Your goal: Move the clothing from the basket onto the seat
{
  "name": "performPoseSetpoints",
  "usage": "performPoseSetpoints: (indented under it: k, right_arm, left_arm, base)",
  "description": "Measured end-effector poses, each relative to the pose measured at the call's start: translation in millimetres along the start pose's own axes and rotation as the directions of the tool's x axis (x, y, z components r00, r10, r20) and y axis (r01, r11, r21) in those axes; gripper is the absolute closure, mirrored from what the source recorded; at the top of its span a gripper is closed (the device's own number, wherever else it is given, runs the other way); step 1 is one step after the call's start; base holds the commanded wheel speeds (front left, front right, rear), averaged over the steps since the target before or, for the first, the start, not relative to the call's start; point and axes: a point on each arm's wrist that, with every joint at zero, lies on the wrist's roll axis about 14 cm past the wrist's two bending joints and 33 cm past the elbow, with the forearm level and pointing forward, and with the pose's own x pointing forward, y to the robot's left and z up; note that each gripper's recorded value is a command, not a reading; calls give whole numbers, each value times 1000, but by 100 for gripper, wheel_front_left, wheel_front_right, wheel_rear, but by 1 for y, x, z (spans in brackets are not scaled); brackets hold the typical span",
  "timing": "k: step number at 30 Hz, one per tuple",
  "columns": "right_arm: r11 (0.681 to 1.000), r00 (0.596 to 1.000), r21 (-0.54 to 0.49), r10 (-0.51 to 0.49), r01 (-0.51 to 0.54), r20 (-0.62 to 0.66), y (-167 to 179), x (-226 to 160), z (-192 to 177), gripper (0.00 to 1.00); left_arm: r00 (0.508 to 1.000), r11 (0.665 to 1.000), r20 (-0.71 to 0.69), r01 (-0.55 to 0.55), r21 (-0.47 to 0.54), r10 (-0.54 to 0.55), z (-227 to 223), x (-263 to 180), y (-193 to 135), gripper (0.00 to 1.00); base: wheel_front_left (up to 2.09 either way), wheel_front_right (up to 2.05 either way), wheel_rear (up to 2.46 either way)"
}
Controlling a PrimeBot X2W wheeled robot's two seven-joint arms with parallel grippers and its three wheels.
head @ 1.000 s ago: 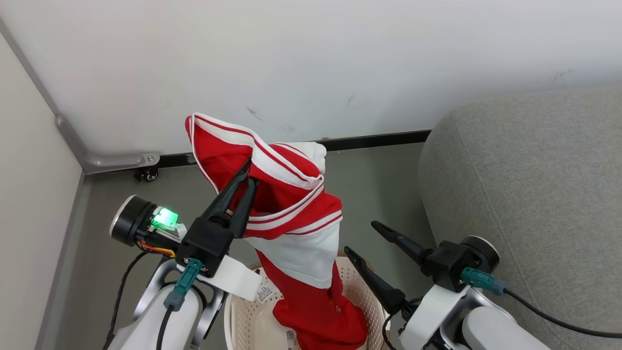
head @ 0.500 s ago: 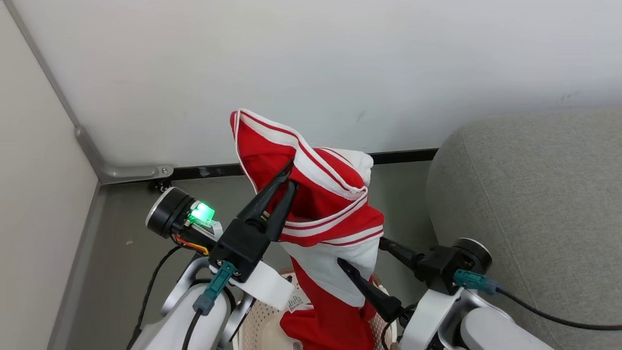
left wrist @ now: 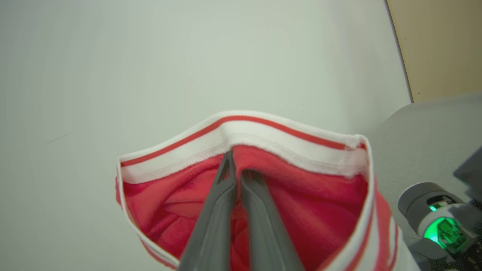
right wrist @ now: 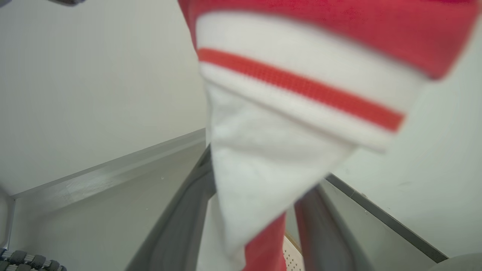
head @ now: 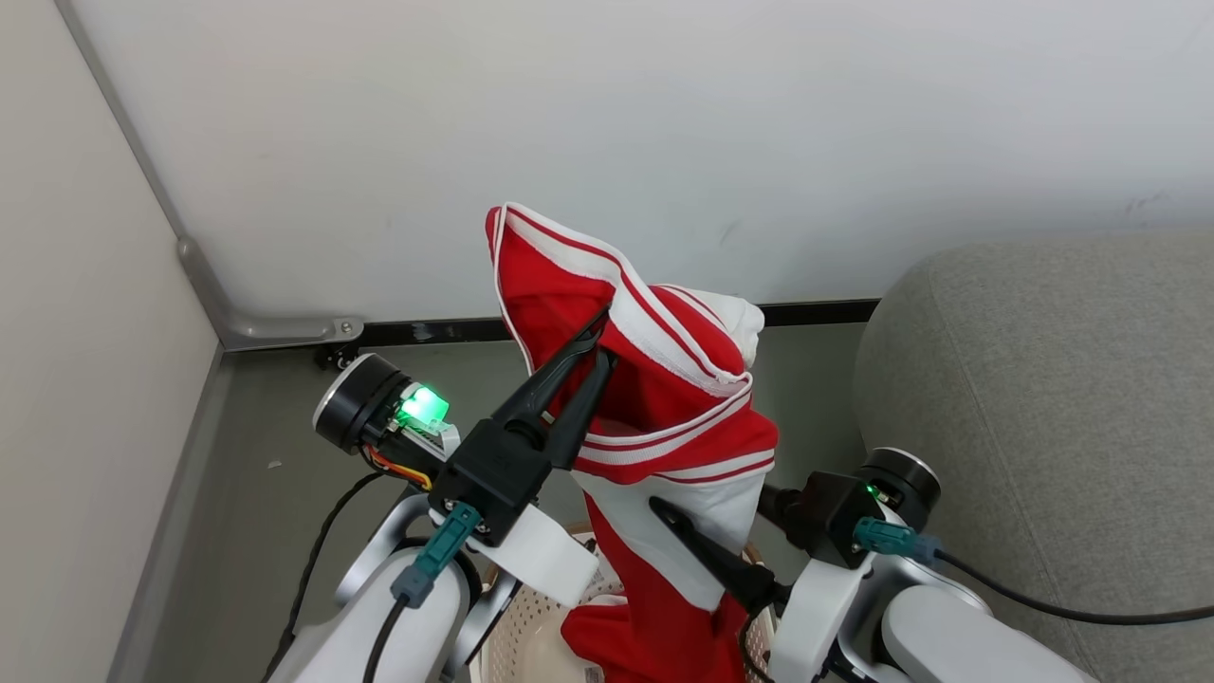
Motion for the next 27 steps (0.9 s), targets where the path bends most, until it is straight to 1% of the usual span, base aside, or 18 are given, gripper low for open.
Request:
performPoseSetpoints:
  k: [4, 5, 6, 11, 15, 19, 23, 27]
  right_arm:
    - [1000, 1000, -13, 16, -16, -10, 2, 3, -2, 76]
    - [1000, 1000, -19, 17, -17, -2, 2, 4, 0, 91]
    - [1000, 1000, -24, 19, -19, 7, 1, 5, 2, 100]
    - [999, 999, -31, 38, -37, 17, 7, 7, 2, 100]
    - [999, 999, -33, 34, -34, 12, 5, 3, -2, 100]
    - [1000, 1000, -10, 16, -16, 10, 0, -4, -5, 100]
    - [998, 999, 57, -9, 7, 31, -2, -12, -5, 100]
    - [987, 994, 149, -76, 64, 75, -14, -21, 1, 100]
  left_arm:
    - [1000, 1000, -11, -5, -19, 5, -2, -1, 2, 100]
    - [1000, 1000, -13, -6, -21, 6, -3, -1, 3, 100]
    - [1000, 1000, -13, -9, -30, 9, -3, 0, 4, 100]
    - [998, 999, -56, -30, -39, 28, -16, -2, 12, 100]
    - [989, 998, -144, -52, -36, 46, -42, -10, 21, 100]
    - [970, 996, -237, -77, -54, 62, -70, -21, 27, 100]
    - [955, 992, -289, -96, -86, 67, -87, -27, 26, 100]
    - [942, 985, -329, -116, -127, 69, -101, -32, 23, 100]
  base:
    - [0, 0, 0]
    - [0, 0, 0]
    - [0, 0, 0]
    - [0, 0, 0]
    - [0, 0, 0]
    - [0, 0, 0]
    - [0, 0, 0]
    - [0, 0, 0]
